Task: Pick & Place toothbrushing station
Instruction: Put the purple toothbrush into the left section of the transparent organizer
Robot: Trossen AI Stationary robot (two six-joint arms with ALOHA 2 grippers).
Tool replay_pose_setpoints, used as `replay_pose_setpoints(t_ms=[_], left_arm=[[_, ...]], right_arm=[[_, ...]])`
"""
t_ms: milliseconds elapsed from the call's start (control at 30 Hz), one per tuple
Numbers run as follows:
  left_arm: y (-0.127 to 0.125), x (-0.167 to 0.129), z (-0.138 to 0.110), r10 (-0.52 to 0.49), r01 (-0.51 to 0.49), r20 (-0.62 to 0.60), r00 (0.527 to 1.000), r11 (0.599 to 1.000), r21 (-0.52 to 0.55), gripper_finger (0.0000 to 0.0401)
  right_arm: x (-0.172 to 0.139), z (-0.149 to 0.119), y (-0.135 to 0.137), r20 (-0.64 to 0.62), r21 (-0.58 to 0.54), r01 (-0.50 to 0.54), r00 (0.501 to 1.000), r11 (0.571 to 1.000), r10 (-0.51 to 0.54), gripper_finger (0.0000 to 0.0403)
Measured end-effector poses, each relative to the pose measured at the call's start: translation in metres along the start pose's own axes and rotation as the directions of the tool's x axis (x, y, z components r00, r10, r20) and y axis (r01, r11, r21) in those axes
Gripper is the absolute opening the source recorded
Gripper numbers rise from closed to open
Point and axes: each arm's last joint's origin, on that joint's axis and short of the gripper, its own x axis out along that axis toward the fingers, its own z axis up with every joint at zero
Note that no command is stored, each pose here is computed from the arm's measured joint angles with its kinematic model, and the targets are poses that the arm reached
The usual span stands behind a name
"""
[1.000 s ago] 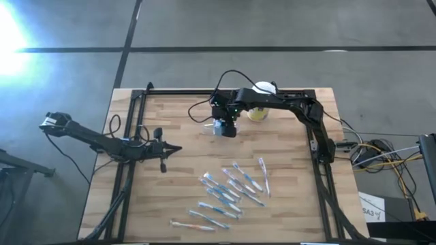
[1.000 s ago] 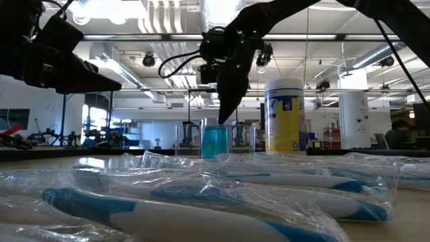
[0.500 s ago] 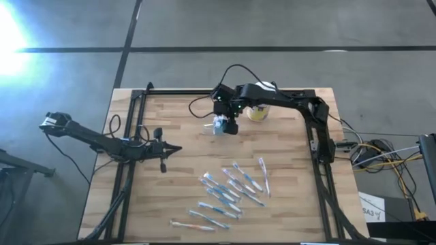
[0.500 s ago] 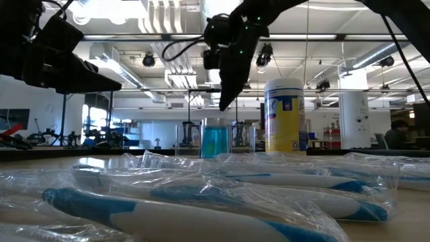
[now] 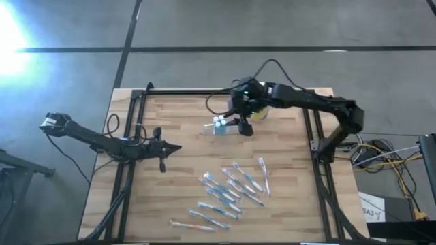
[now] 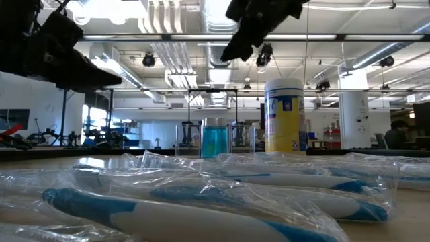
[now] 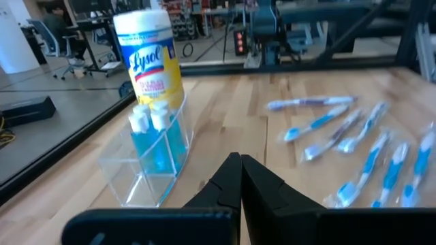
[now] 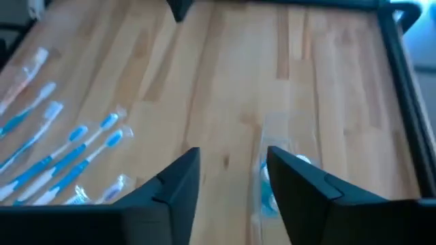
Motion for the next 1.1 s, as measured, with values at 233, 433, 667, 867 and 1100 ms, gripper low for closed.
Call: replay_pose_setpoints(t_ms=[233,433,667,867,1100], left_arm=[[0.002,-0.003,0.006,0.001,0.001,0.057,0.998,1.0,-0.027,0.0005],[0.004,-0.005,0.01,0.011,-0.008,0.089,0.996,0.999,-0.036,0.0005],[0.009,-0.004,0.012,0.064,-0.058,0.1,0.993,0.996,-0.067,0.0005],[0.01,-0.004,0.011,0.076,-0.07,0.094,0.993,0.996,-0.06,0.0005],[0.011,-0.004,0.011,0.083,-0.078,0.094,0.992,0.995,-0.059,0.0005]], right_arm=[[-0.038,-0.024,0.024,0.206,-0.064,0.055,0.978,0.996,-0.04,0.0087],[-0.069,-0.051,0.047,0.405,-0.105,0.108,0.913,0.989,-0.056,0.0033],[-0.092,-0.073,0.064,0.629,-0.12,0.154,0.776,0.981,-0.045,0.0009],[-0.091,-0.084,0.068,0.642,-0.138,0.138,0.767,0.981,-0.017,0.0008],[-0.084,-0.087,0.066,0.621,-0.107,0.106,0.783,0.989,-0.017,0.002]])
